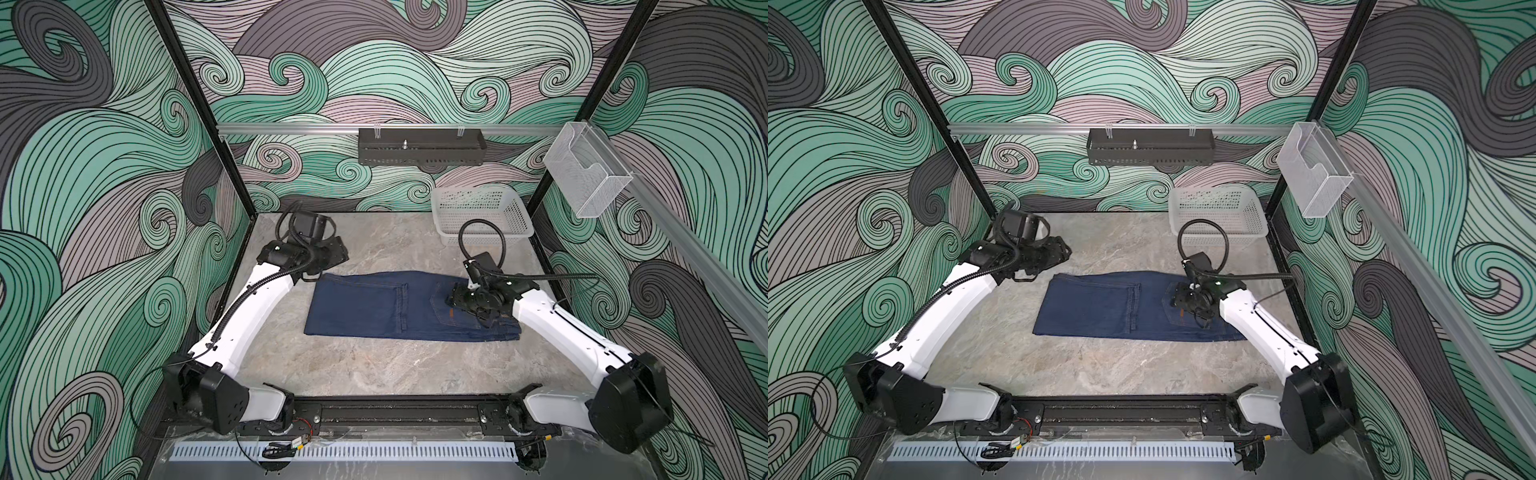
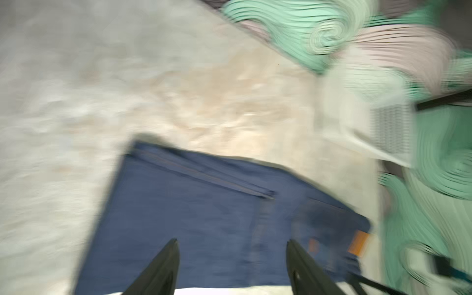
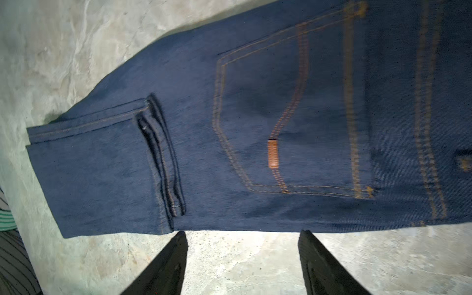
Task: Fold and stack the trousers
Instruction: Fold the trousers at the center of the table.
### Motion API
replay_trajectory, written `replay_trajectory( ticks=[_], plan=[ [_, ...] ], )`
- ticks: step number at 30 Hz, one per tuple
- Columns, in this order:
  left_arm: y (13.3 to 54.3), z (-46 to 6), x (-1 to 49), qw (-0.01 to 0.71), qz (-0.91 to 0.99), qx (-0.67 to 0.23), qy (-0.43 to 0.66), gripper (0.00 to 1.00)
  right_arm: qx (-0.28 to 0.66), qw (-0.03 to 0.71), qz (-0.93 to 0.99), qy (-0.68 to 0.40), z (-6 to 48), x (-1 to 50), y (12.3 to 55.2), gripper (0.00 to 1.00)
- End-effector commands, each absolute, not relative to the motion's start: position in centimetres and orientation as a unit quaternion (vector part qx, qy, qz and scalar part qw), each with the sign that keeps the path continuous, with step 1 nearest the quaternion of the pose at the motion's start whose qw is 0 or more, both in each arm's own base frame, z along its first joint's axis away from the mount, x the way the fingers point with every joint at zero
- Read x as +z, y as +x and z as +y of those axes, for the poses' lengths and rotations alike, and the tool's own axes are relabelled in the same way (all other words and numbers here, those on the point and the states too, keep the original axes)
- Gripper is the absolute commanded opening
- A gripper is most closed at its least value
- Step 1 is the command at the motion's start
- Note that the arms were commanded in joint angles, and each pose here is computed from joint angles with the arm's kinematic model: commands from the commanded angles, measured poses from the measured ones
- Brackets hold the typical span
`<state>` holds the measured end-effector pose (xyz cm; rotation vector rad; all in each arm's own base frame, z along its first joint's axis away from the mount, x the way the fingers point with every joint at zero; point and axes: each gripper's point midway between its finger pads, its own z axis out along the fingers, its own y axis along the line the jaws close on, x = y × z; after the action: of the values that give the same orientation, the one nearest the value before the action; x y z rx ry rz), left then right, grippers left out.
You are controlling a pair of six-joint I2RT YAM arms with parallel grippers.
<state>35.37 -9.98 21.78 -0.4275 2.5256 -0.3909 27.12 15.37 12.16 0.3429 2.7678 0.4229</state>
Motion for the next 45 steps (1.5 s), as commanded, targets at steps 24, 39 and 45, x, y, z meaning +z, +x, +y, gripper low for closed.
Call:
replay_trajectory(
  ticks=[24, 39, 45],
  plan=[
    [29.0, -3.4, 3.3, -0.101, 0.976, -0.130, -0.145, 0.59, 0.115, 0.158, 0.972, 0.131, 13.6, 10.0, 26.1, 0.70],
    [28.1, -3.4, 1.5, -0.135, 0.972, -0.122, -0.150, 0.38, 0.131, 0.163, 0.965, 0.159, 12.1, 9.8, 25.6, 0.70],
    [28.5, -3.6, 1.9, -0.123, 0.972, -0.132, -0.150, 0.17, 0.140, 0.167, 0.961, 0.170, 11.6, 10.2, 25.9, 0.70]
  ],
)
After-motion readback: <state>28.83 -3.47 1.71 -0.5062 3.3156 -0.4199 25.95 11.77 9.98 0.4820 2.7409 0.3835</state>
